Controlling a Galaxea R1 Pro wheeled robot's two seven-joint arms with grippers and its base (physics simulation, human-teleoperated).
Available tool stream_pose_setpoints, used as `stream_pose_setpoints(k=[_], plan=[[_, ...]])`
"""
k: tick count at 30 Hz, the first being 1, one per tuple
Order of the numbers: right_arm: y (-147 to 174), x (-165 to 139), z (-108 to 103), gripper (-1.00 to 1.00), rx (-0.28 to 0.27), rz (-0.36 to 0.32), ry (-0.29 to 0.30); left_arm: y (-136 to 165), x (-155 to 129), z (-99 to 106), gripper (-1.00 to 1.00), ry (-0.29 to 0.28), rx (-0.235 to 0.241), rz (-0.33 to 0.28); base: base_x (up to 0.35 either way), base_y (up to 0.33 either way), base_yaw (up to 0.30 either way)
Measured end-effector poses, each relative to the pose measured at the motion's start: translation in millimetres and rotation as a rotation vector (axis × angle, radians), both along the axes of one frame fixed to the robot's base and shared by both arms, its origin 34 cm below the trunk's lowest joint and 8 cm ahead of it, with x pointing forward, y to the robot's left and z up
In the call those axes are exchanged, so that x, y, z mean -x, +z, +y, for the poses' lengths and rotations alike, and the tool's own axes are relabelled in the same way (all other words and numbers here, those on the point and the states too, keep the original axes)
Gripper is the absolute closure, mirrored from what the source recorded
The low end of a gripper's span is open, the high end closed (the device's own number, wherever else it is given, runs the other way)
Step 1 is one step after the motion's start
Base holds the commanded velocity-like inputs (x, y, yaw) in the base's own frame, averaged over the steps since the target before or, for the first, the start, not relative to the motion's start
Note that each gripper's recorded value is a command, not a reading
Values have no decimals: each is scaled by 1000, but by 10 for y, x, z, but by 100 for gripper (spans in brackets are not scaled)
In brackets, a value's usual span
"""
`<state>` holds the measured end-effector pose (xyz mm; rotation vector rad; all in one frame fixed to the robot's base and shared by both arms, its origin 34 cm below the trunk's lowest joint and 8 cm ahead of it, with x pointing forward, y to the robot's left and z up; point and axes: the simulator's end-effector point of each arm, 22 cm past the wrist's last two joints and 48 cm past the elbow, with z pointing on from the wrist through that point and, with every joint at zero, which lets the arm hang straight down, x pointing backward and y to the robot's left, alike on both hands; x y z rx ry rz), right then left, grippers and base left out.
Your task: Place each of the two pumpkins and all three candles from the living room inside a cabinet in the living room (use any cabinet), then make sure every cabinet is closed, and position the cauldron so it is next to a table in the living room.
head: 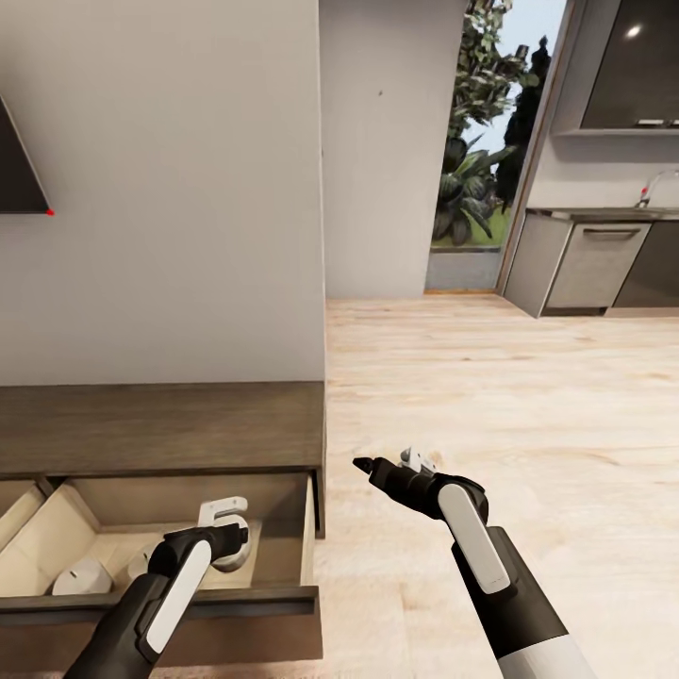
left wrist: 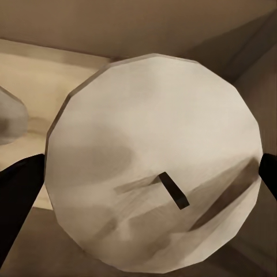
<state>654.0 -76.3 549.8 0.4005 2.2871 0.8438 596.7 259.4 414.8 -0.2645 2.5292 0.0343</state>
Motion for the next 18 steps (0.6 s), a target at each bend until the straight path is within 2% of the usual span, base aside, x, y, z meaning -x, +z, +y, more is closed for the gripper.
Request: stream_pose_setpoints(k=[14,18], plan=[[-318,66,-3,-100,0,10,0,-312,82,7,100,0,-1,11,0,0,0],[-316,66,-2,-100,0,10,0,-307,79,7,100,0,-1,9,0,0,0]])
